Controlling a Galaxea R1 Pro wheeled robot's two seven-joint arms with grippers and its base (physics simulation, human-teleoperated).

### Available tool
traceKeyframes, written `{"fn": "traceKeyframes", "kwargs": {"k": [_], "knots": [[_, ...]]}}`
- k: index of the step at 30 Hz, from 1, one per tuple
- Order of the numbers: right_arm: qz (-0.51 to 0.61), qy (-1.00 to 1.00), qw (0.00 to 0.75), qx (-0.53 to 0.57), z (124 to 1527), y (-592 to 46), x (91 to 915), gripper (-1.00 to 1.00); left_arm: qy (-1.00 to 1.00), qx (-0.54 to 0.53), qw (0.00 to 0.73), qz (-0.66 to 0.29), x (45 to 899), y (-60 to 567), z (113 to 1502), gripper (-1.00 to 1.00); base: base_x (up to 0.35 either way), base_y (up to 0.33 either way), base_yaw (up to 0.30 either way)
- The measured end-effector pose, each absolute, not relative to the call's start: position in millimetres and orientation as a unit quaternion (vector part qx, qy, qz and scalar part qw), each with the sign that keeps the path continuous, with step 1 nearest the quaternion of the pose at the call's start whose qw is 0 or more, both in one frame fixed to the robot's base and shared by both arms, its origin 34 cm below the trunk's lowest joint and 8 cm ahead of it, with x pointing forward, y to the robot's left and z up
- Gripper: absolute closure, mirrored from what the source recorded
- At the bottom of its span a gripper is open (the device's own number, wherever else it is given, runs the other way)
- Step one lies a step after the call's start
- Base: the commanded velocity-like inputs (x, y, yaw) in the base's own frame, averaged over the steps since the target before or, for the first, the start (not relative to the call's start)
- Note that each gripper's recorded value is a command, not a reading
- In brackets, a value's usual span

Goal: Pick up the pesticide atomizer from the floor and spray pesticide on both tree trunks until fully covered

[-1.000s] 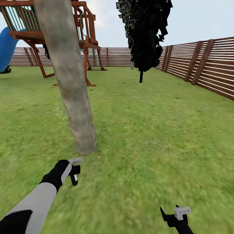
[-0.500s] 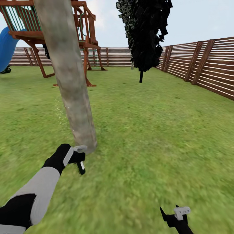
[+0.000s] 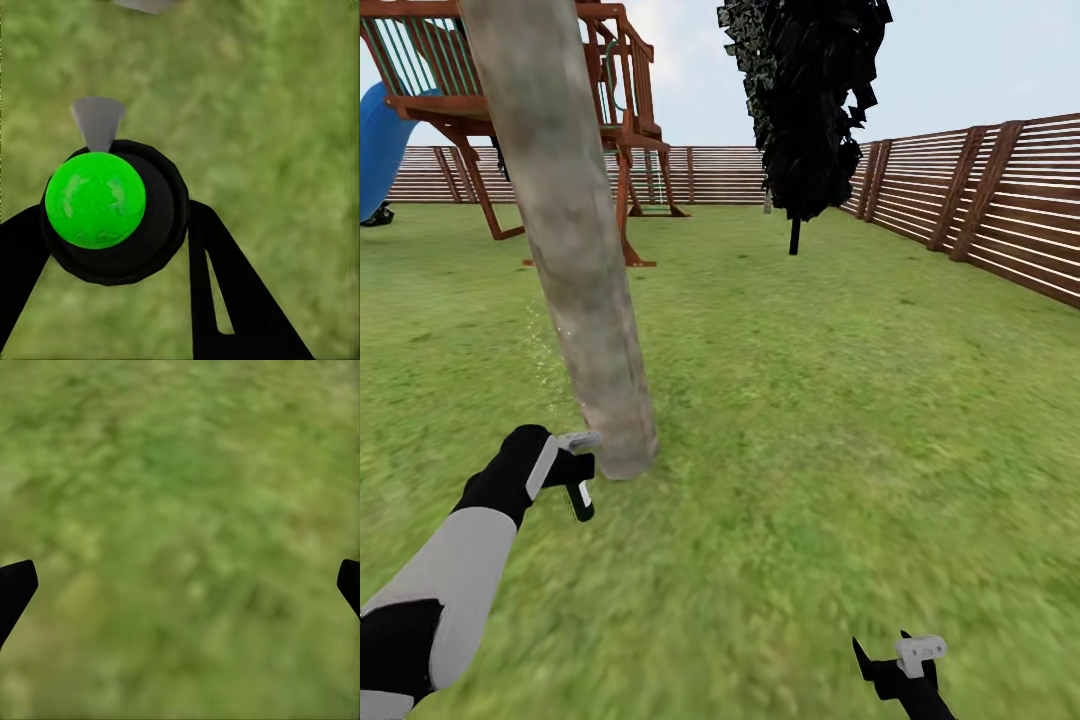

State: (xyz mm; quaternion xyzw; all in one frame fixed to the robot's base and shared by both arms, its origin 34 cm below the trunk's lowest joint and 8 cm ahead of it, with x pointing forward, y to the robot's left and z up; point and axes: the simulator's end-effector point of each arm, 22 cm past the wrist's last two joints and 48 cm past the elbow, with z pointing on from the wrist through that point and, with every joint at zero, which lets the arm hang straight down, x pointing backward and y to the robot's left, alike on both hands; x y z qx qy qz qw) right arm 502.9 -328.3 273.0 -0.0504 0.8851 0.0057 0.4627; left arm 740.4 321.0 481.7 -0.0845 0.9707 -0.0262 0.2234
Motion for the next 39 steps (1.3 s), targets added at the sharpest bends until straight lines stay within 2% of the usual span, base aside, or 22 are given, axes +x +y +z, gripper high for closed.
{"fn": "traceKeyframes", "kwargs": {"k": [7, 15, 22, 32, 39], "knots": [[0.006, 0.885, 0.463, -0.05, 273, -328, 503, -1.0, 0.962, -0.069, 0.26, -0.044, 760, 290, 511, 1.0, 0.019, 0.0, 0.039], [0.006, 0.885, 0.463, -0.05, 273, -328, 503, -1.0, 0.964, -0.069, 0.253, -0.028, 753, 303, 503, 1.0, 0.157, 0.0, 0.009], [0.006, 0.885, 0.463, -0.05, 273, -327, 503, -1.0, 0.965, -0.078, 0.251, -0.012, 750, 328, 502, 1.0, 0.001, -0.01, 0.184], [0.006, 0.885, 0.463, -0.05, 273, -327, 503, -1.0, 0.966, -0.078, 0.247, -0.012, 749, 327, 499, 1.0, 0.0, -0.25, 0.015], [0.007, 0.885, 0.463, -0.051, 273, -327, 503, -1.0, 0.966, -0.078, 0.247, -0.01, 748, 328, 499, 1.0, 0.067, -0.27, 0.252]]}}
